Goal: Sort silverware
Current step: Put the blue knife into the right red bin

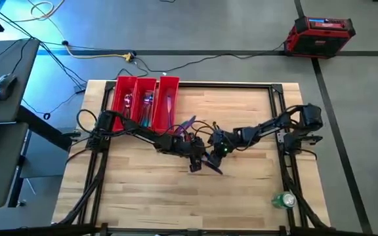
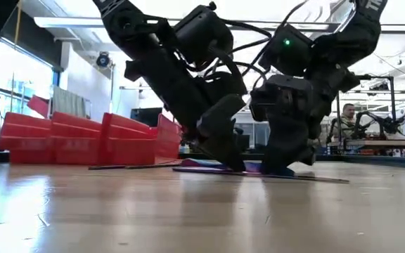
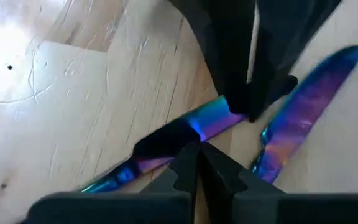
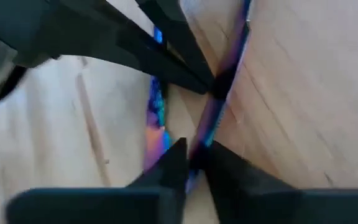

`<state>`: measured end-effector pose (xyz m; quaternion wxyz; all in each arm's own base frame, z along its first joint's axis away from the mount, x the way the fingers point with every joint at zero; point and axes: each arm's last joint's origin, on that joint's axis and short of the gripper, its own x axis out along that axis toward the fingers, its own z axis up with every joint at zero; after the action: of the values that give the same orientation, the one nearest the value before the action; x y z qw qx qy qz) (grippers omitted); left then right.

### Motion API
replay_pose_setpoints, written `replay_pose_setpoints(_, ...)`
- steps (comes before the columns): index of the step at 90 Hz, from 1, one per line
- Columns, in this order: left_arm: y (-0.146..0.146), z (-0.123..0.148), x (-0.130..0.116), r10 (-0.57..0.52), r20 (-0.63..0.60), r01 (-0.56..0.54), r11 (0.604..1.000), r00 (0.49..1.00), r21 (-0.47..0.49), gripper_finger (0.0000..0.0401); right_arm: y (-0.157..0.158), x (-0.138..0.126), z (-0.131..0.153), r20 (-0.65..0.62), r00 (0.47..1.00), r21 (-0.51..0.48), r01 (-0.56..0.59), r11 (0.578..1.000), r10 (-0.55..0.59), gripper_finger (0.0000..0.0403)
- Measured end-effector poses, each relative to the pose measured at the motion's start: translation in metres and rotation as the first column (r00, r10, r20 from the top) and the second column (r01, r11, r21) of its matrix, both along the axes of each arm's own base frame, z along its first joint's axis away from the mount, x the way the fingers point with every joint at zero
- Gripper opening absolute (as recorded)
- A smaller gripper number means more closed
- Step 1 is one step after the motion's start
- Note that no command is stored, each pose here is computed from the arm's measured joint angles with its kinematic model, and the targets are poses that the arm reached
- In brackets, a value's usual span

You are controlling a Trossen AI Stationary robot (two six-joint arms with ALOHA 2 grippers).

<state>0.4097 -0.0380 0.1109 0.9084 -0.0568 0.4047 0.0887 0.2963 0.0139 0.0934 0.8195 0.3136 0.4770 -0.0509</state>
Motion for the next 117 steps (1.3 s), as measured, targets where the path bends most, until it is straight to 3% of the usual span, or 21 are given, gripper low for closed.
replay_pose_setpoints(14, -0.014, 0.028, -0.007, -0.061, -0.044, 0.062, 0.998, 0.997, 0.024, 0.0, 0.007, 0.0, 0.0, -0.01, 1.0, -0.084, -0.009, 0.996, 0.009, 0.0003)
replay_pose_setpoints(29, -0.021, 0.062, -0.02, -0.032, -0.032, 0.035, 0.992, 0.999, 0.119, 0.0019, 0.009, 0.0, 0.0, -0.001, 0.999, -0.139, -0.043, 0.989, 0.043, 0.0001)
replay_pose_setpoints(55, 0.011, 0.044, -0.026, -0.044, -0.206, 0.057, 0.997, 0.977, 0.059, 0.0126, 0.008, 0.0, 0.003, 0.021, 0.993, -0.205, -0.107, 0.973, 0.113, 0.0)
replay_pose_setpoints(69, 0.025, 0.04, -0.03, -0.039, -0.273, 0.061, 0.995, 0.961, 0.076, 0.0153, 0.008, -0.001, 0.002, 0.02, 0.992, -0.219, -0.115, 0.969, 0.122, 0.0)
replay_pose_setpoints(90, 0.034, 0.032, -0.032, -0.087, -0.329, 0.096, 0.995, 0.94, 0.011, 0.0128, 0.01, -0.001, 0.003, 0.02, 0.992, -0.229, -0.119, 0.966, 0.127, 0.0)
replay_pose_setpoints(117, 0.036, 0.018, -0.03, -0.089, -0.367, 0.096, 0.995, 0.926, -0.001, 0.0055, 0.01, -0.001, 0.003, 0.018, 0.991, -0.246, -0.124, 0.961, 0.133, 0.0)
